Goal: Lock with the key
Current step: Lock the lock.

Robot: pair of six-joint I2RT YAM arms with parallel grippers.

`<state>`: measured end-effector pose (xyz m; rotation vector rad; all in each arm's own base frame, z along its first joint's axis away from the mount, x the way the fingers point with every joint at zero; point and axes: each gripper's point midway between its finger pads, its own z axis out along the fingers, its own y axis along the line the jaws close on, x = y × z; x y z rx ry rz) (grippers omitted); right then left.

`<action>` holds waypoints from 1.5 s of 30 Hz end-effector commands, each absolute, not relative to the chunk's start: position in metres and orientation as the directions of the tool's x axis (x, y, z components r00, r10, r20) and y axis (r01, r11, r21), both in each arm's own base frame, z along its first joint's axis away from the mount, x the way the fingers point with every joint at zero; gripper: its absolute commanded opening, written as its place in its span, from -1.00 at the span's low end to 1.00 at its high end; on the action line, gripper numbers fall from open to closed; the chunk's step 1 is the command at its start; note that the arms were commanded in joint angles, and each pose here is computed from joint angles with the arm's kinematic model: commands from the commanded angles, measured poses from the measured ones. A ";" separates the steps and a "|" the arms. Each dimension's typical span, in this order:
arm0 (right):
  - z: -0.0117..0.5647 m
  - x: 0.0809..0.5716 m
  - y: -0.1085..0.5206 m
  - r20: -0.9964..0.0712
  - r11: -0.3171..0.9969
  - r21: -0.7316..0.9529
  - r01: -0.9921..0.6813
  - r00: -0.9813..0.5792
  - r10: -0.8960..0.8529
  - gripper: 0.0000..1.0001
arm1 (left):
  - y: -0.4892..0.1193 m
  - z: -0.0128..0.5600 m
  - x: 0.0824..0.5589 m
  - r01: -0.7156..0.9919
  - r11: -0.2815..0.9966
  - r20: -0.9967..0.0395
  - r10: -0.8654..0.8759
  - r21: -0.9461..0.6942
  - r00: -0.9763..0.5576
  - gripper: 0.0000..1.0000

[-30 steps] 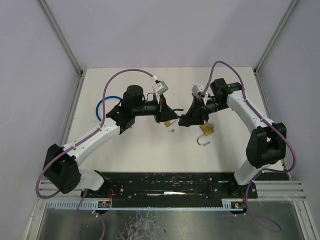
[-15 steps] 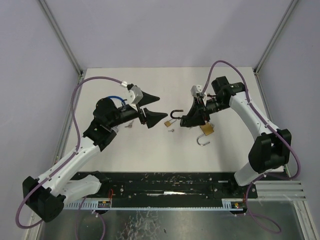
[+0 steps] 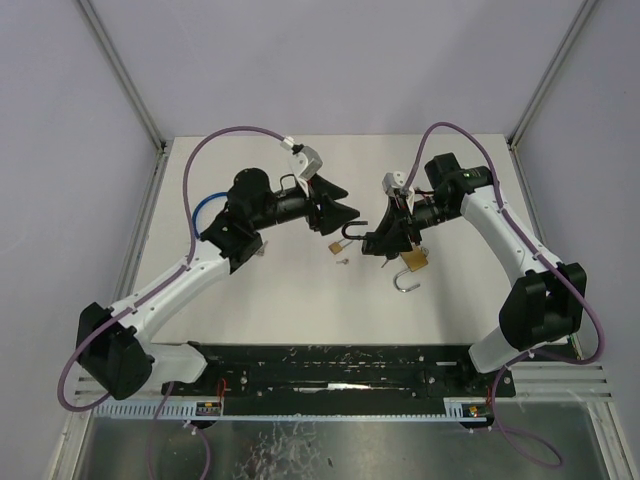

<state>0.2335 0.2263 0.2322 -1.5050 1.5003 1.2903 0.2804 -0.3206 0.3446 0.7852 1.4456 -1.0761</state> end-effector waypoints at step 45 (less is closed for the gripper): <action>0.259 0.226 0.230 -0.956 -0.162 0.136 -0.977 -0.086 -0.281 -1.00 | -0.307 0.316 0.292 0.806 0.288 -0.856 -0.150 -0.517 -0.496 -0.08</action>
